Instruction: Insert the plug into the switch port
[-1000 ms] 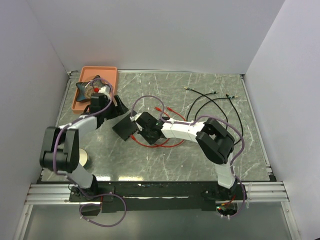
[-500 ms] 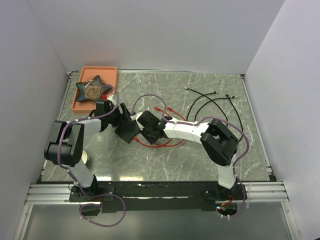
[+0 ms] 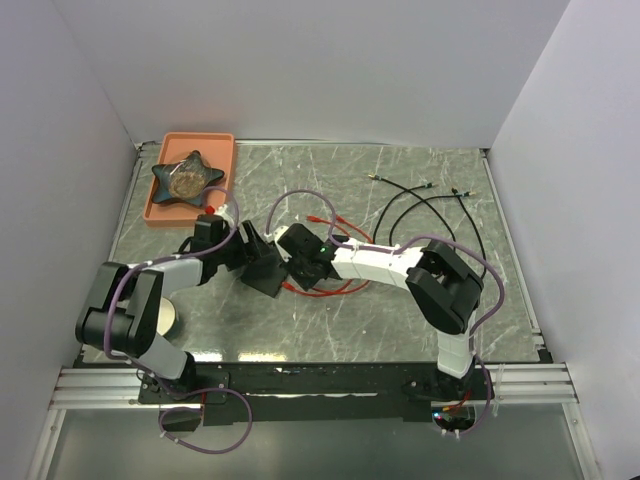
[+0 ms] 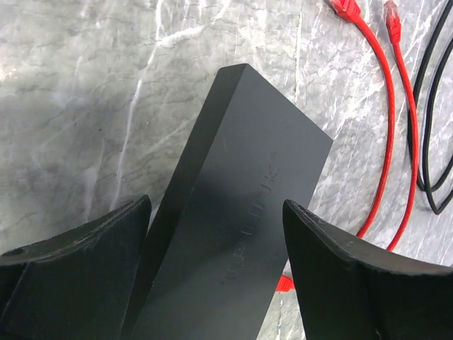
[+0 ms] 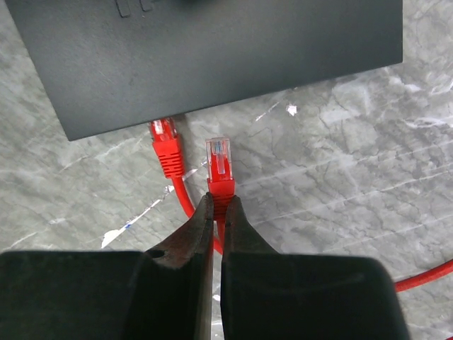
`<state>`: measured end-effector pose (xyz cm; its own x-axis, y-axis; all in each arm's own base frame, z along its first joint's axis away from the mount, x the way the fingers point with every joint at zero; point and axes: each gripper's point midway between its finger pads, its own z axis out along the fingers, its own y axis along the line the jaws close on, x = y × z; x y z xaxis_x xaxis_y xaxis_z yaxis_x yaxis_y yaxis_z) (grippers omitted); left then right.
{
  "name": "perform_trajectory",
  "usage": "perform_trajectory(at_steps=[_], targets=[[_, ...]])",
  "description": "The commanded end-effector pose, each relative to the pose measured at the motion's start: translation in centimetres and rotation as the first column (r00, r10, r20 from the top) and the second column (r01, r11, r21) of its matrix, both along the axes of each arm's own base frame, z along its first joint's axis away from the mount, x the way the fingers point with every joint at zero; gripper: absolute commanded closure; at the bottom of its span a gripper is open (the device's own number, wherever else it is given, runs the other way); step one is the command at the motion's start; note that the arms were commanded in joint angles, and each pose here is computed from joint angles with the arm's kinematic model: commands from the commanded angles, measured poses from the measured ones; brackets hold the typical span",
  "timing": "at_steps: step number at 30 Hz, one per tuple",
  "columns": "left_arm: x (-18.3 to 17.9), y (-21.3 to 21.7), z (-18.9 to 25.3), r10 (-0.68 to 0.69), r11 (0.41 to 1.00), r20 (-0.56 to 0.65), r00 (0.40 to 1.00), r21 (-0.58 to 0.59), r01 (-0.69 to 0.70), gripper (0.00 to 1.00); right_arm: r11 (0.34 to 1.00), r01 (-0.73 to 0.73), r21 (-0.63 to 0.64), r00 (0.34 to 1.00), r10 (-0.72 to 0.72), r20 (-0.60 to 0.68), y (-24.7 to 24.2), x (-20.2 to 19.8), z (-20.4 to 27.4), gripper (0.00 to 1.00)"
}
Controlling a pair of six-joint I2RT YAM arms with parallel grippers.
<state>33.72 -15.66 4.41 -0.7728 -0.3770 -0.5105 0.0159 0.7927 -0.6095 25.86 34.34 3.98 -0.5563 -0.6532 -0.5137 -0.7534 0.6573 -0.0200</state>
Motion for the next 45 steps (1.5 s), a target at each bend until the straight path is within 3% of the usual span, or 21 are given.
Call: perform_trajectory(at_steps=[1, 16, 45], targets=[[0.3, 0.8, 0.3, 0.056, 0.998, 0.028, 0.998, 0.015, -0.057, 0.18, 1.0, 0.003, 0.012, 0.998, -0.004, 0.063, -0.1, 0.5, 1.2, 1.0], [-2.6, 1.0, -1.1, 0.08, 0.996, 0.009, 0.997, -0.033, -0.08, 0.17, 0.999, -0.005, 0.039, 0.997, 0.002, 0.075, 1.1, 1.2, 0.4, 1.0], [-2.7, 0.7, -1.9, 0.046, 0.998, -0.003, 0.999, -0.03, -0.046, 0.18, 0.997, 0.021, 0.073, 0.994, -0.028, 0.101, 3.2, 2.5, 0.3, 1.0]])
